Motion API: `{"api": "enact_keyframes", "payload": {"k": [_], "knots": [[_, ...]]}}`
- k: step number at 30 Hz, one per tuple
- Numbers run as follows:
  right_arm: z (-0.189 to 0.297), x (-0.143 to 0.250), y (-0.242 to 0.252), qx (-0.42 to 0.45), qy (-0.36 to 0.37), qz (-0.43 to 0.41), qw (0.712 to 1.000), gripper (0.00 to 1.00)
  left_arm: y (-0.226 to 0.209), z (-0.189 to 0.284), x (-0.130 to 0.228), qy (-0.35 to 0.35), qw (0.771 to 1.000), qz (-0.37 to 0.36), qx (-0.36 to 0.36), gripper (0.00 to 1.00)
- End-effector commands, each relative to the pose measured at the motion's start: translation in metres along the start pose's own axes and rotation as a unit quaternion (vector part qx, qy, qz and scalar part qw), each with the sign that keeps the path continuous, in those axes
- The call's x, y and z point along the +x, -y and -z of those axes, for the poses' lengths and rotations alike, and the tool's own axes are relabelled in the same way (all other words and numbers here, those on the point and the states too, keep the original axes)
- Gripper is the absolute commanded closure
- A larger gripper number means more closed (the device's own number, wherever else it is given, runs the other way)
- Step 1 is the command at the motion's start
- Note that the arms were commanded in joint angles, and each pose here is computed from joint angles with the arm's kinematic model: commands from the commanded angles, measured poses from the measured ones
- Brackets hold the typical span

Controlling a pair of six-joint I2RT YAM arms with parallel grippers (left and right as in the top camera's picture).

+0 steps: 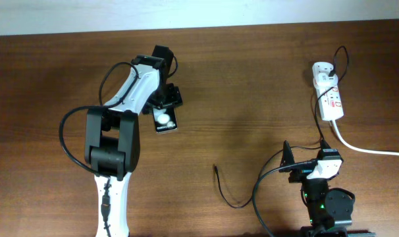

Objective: Plug charger to phone and switch on socket
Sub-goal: 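Close the left gripper on the phone's long edges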

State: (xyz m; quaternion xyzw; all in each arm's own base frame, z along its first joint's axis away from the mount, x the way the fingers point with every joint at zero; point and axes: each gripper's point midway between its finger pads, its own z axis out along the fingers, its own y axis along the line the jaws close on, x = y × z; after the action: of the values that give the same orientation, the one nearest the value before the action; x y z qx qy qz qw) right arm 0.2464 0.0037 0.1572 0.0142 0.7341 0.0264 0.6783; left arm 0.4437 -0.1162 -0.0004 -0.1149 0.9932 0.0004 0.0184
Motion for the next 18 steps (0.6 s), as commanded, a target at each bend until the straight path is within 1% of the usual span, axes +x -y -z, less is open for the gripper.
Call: {"api": "enact_keyframes", "payload": {"k": [1,7,10,12,15,16,17,18], "knots": [[0.0,0.002,-0.0001,0.001,-0.001,-0.005,1.0,0.01,-0.0075,-0.0182,0.0146,-0.032,0.999,0.006,-0.012,0.23],[0.0,0.002,-0.0001,0.001,-0.001,-0.005,1.0,0.01,-0.0076,-0.0182,0.0146,-0.032,0.999,0.006,-0.012,0.25],[0.0,0.002,0.0,0.002,-0.001,-0.005,1.0,0.01,-0.0075,-0.0182,0.0146,-0.032,0.999,0.006,-0.012,0.29],[0.0,0.002,-0.0001,0.001,-0.001,-0.005,1.0,0.01,-0.0076,-0.0182,0.0146,-0.032,0.999,0.006,-0.012,0.33],[0.0,0.002,0.0,0.002,-0.001,-0.005,1.0,0.01,-0.0075,-0.0182,0.0146,-0.032,0.999,0.006,-0.012,0.44],[0.0,0.002,-0.0001,0.001,-0.001,-0.005,1.0,0.01,-0.0075,-0.0182,0.0146,-0.032,0.999,0.006,-0.012,0.51],[0.0,0.002,-0.0001,0.001,-0.001,-0.005,1.0,0.01,-0.0075,-0.0182,0.0146,-0.032,0.999,0.006,-0.012,0.55],[0.0,0.002,-0.0001,0.001,-0.001,-0.005,1.0,0.01,-0.0075,-0.0182,0.0146,-0.032,0.999,0.006,-0.012,0.66]]}}
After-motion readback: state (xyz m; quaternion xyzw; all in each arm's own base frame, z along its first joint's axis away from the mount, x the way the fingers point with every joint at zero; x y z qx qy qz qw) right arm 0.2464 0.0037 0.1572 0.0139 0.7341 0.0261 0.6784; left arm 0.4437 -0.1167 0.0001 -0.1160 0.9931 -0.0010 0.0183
